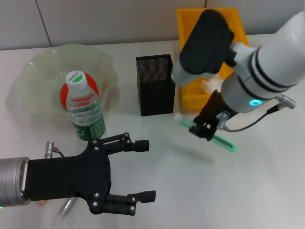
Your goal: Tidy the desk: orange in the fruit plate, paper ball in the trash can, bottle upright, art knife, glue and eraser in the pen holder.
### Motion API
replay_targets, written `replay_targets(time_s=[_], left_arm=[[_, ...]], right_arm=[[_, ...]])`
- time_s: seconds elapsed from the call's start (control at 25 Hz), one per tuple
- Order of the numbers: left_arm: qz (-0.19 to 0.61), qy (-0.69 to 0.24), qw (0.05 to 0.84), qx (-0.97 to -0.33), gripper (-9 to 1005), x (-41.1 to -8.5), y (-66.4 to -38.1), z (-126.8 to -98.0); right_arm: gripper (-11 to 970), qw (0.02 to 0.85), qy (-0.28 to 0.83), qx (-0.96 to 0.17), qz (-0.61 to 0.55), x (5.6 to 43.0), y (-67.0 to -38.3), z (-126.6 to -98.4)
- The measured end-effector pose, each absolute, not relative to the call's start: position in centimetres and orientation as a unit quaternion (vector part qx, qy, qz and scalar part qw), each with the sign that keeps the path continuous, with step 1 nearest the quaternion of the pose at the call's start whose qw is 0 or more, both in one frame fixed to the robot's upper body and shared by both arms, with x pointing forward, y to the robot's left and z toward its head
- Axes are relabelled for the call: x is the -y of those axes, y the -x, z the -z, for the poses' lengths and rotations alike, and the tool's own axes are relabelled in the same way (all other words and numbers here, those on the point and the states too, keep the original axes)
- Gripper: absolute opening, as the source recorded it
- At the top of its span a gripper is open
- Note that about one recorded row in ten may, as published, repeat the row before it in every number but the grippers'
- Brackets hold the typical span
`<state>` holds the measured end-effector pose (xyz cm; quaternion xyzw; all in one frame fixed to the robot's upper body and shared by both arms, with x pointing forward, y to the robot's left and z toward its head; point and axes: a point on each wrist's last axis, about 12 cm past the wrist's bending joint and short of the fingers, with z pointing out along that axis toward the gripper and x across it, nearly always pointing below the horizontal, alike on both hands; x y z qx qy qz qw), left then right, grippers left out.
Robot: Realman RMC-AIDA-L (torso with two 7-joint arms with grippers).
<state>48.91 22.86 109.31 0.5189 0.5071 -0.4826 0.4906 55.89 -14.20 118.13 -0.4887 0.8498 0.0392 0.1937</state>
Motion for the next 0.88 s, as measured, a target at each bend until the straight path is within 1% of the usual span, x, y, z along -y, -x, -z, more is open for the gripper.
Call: replay_targets(time_s=[0.08, 0.44, 0.48, 0.88], left_arm=[[0.483, -0.519, 0.491, -0.506, 864, -22.8, -48.9, -109.3], [0.482, -0.521, 0.491, -0.506, 864, -22.8, -48.9, -109.3], [0.481, -0.52, 0.491, -0.507, 864, -22.8, -49.0, -109.3], [0.48, -0.52, 0.492, -0.507, 864, -22.7, -49.0, -109.3]], right_arm=[[183, 0.221, 0.479, -0.849, -0.03, 14.9, -55.7, -118.8], [184, 0.296, 0.461, -0.836, -0.018, 15.9, -55.1, -120.2], [184, 0.317, 0.459, -0.83, -0.014, 16.1, -55.1, -120.5], [184, 0.387, 0.447, -0.806, -0.007, 16.5, -55.5, -120.9]])
